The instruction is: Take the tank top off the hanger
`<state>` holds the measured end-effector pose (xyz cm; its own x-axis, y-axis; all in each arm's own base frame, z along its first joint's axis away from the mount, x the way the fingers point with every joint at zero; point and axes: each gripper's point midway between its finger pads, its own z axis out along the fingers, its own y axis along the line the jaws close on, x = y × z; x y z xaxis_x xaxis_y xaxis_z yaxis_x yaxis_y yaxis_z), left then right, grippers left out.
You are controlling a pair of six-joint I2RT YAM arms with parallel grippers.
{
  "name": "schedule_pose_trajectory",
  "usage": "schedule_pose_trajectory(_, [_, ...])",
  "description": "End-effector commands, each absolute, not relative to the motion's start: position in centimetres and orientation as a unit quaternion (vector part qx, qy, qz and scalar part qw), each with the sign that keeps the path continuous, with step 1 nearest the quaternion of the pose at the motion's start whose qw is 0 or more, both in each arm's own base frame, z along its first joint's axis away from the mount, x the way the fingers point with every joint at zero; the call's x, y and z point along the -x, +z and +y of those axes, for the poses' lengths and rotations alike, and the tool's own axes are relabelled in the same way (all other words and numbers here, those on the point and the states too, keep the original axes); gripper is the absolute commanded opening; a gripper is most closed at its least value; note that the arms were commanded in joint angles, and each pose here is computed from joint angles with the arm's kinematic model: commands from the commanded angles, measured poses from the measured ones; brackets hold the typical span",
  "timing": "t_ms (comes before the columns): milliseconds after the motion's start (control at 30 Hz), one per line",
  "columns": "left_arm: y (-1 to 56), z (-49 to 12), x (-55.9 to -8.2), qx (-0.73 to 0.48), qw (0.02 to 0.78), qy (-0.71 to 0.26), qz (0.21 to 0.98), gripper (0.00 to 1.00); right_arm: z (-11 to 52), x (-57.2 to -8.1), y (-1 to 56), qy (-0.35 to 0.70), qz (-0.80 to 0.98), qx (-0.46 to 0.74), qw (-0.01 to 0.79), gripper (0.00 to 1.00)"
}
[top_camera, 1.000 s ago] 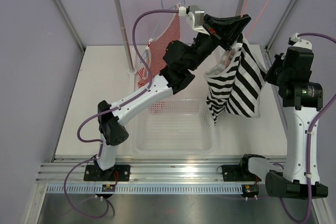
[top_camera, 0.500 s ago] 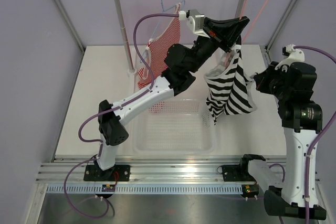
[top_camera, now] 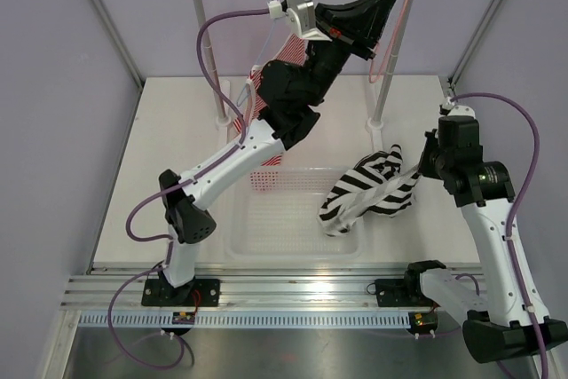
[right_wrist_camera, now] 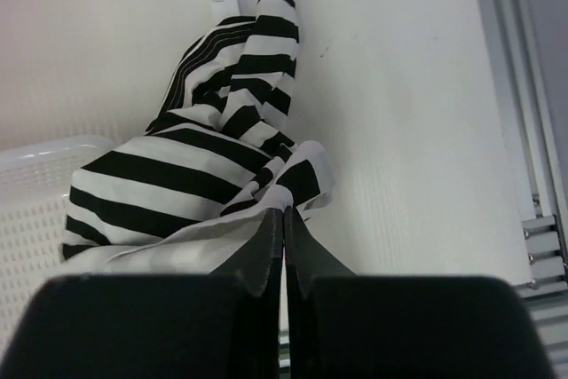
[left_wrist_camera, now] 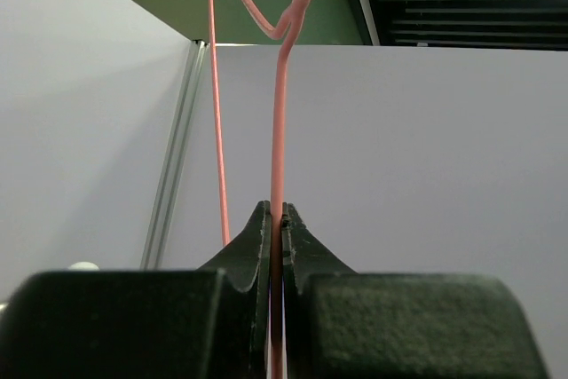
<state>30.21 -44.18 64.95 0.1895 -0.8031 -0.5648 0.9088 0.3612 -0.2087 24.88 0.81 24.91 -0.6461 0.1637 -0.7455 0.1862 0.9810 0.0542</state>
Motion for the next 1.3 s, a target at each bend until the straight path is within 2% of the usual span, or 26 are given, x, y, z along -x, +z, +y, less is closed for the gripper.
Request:
schedule_pose_trajectory(0, [65.7, -42.2, -28.8, -0.080, 0.766, -0.571, 0.285, 0.00, -1.4, -25.7, 29.3, -0.057, 0.874, -0.144, 0.461, 0.00])
schedule_pose_trajectory(233, [60.6, -39.0, -26.6, -0.097, 0.761, -0.555, 0.321, 0.00, -1.6, -26.9, 38.4, -0.028, 0.817, -0.174, 0.550, 0.00])
schedule_pose_trajectory(500, [54.6, -35.7, -25.0, -0.109, 0.754, -0.524, 0.381, 0.00, -6.8, -26.5, 42.3, -0.118, 0.775, -0.234, 0.576, 0.00])
schedule_pose_trajectory(633, [52.6, -35.4, -25.6, -0.125, 0.739, -0.490, 0.445, 0.00, -9.5, -24.9, 44.9, -0.165, 0.733, -0.271, 0.601, 0.00])
schedule_pose_trajectory(733, [50.5, -35.1, -25.8, -0.136, 0.721, -0.467, 0.493, 0.00, -9.6, -24.9, 46.3, -0.163, 0.724, -0.267, 0.615, 0.00])
schedule_pose_trajectory(900, [47.8, -34.3, -26.2, -0.139, 0.698, -0.430, 0.556, 0.00, -8.8, -26.8, 44.1, -0.151, 0.759, -0.251, 0.582, 0.00])
schedule_pose_trajectory(1000, [45.8, -34.5, -25.9, -0.158, 0.677, -0.409, 0.591, 0.00, -4.4, -28.2, 41.2, -0.025, 0.787, -0.219, 0.576, 0.00])
schedule_pose_trajectory(1067, [44.3, -33.8, -26.0, -0.157, 0.670, -0.379, 0.619, 0.00, -1.3, -28.8, 34.9, 0.056, 0.816, -0.208, 0.537, 0.00])
schedule_pose_trajectory(1267, [44.0, -31.8, -25.8, -0.138, 0.662, -0.348, 0.649, 0.00, 0.9, -28.3, 25.9, 0.122, 0.826, -0.248, 0.490, 0.00])
